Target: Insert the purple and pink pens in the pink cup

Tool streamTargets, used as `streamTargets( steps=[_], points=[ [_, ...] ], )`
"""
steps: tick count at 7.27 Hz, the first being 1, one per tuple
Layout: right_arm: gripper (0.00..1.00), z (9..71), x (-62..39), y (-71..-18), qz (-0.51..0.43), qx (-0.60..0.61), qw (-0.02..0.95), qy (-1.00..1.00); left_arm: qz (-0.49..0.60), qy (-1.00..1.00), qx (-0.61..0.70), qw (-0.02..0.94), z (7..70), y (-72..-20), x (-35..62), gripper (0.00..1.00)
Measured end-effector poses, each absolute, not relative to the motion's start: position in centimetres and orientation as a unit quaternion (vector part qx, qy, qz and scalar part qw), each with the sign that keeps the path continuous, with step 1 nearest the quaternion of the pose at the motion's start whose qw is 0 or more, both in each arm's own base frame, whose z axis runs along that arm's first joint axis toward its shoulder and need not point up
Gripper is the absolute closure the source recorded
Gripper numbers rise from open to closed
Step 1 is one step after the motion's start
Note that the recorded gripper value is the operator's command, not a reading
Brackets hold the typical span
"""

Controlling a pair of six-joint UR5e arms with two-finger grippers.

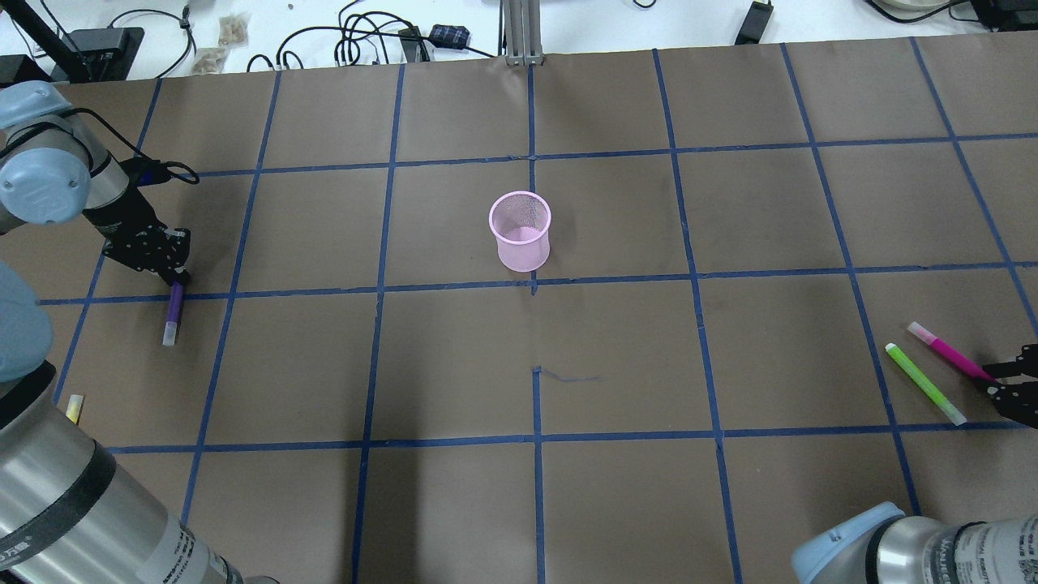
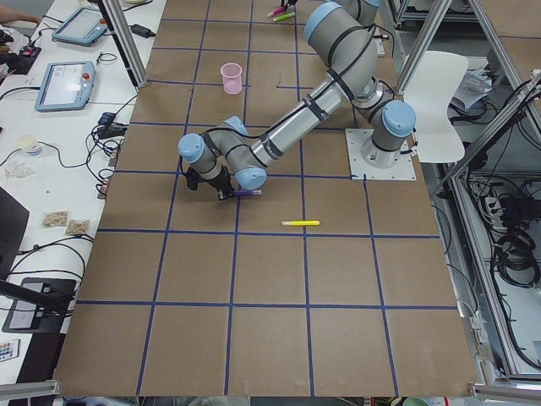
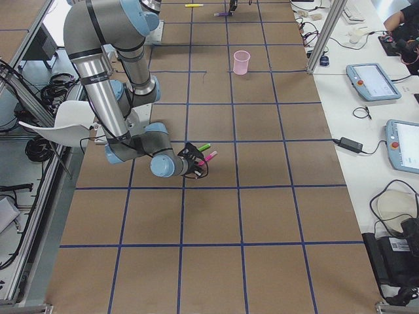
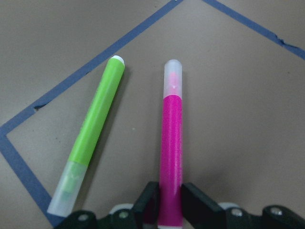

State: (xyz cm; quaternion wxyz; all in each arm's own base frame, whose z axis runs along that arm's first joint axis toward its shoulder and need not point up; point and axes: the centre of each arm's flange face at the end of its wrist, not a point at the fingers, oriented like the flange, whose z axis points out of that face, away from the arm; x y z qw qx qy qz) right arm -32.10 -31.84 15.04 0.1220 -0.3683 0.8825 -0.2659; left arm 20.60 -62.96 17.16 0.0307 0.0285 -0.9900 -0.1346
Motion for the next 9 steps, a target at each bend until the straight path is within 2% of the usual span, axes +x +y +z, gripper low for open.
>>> streamTargets(
  steps=[2, 4, 7, 9],
  points=[
    [0.94, 19.3, -30.9, -33.4, -0.262, -0.385, 0.088, 0.881, -0.131, -0.99, 0.03, 0.029, 18.0, -62.9, 20.5, 0.98],
    [0.94, 27.1, -27.3, -37.6, -0.245, -0.418, 0.032, 0.874, -0.129, -0.991, 0.029, 0.028, 18.6, -62.9, 20.4, 0.98],
    [0.94, 39.0, -16.0, -46.1, -0.175, -0.506, -0.053, 0.843, -0.122, -0.991, 0.031, 0.043, 19.9, -62.8, 19.7, 0.99],
    [0.94, 43.5, -6.6, -50.1, -0.132, -0.532, -0.06, 0.834, -0.122, -0.989, 0.035, 0.07, 21.2, -62.4, 18.8, 0.99]
  ],
)
